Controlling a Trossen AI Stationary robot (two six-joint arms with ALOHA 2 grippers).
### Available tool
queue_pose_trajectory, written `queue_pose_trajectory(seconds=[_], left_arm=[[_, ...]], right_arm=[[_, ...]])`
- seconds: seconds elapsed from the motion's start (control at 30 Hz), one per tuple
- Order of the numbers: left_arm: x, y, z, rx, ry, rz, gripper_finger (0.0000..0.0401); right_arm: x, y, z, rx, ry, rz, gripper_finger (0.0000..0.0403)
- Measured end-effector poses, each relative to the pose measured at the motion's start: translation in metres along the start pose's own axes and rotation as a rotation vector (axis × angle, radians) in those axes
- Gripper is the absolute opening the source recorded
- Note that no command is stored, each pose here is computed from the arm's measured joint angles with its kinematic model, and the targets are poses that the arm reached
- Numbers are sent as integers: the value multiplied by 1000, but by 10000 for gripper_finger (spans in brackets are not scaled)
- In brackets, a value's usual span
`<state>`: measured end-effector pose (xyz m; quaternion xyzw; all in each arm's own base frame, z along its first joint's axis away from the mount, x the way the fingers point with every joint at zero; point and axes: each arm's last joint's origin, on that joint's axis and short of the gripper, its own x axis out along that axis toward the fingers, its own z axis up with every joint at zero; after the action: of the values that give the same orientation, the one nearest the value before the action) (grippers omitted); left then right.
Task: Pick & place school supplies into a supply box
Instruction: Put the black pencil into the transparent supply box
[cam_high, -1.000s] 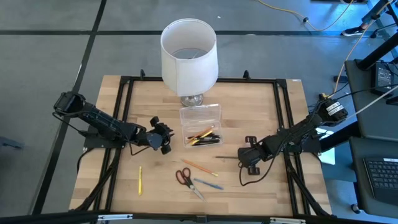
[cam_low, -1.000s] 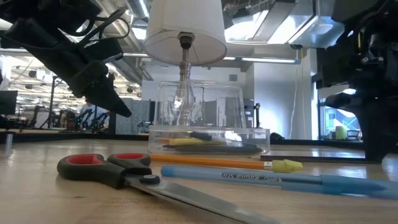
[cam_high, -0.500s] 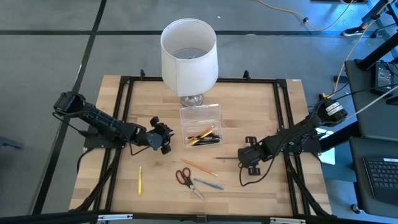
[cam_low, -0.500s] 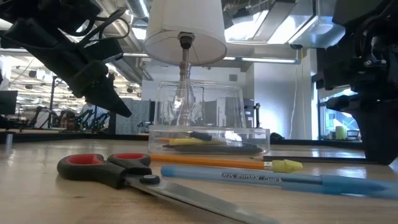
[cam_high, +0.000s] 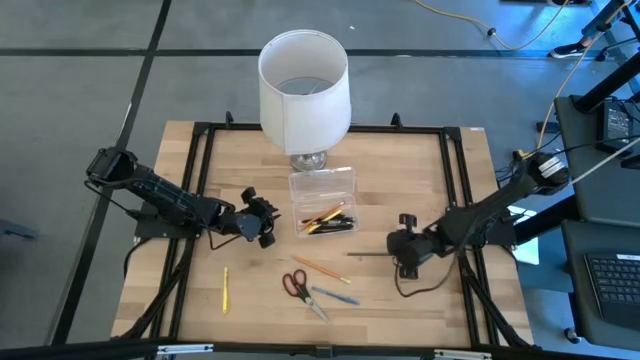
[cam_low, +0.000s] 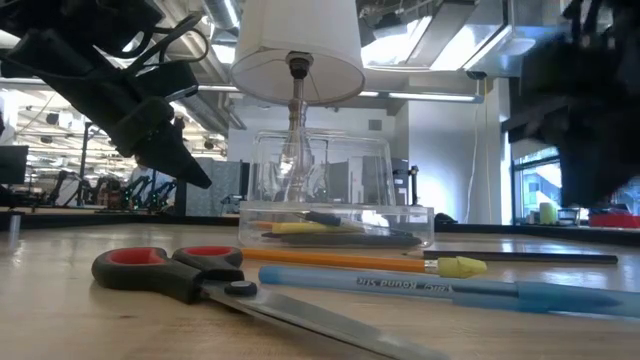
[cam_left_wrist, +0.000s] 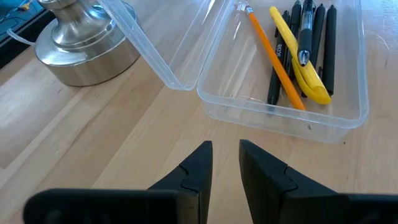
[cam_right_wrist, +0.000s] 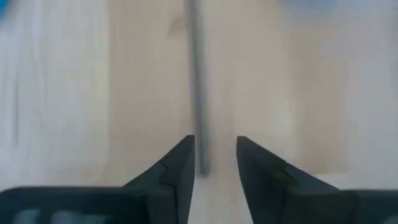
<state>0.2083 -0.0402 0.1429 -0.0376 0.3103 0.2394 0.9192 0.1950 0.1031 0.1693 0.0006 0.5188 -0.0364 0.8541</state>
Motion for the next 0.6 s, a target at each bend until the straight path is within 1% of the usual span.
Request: queue_pose_trajectory(seconds=[0.1,0.17,0.33,0.47,0.6], left_arm=[[0,0,0,0,0,0,72],[0,0,0,0,0,0,72],[0,0,0,0,0,0,72],[0,0,0,-1,0,-1,72],[0,0,0,-2,6,-11,72]], right_arm=[[-11,6,-4,5,-215,-106,122],[-10,10,-14,-2,-300,-113,122],[9,13,-35,9,-439,-19,122],[23,7,-50,-1,-559,40,122],[30,-2,-66,-14,-620,70,122]])
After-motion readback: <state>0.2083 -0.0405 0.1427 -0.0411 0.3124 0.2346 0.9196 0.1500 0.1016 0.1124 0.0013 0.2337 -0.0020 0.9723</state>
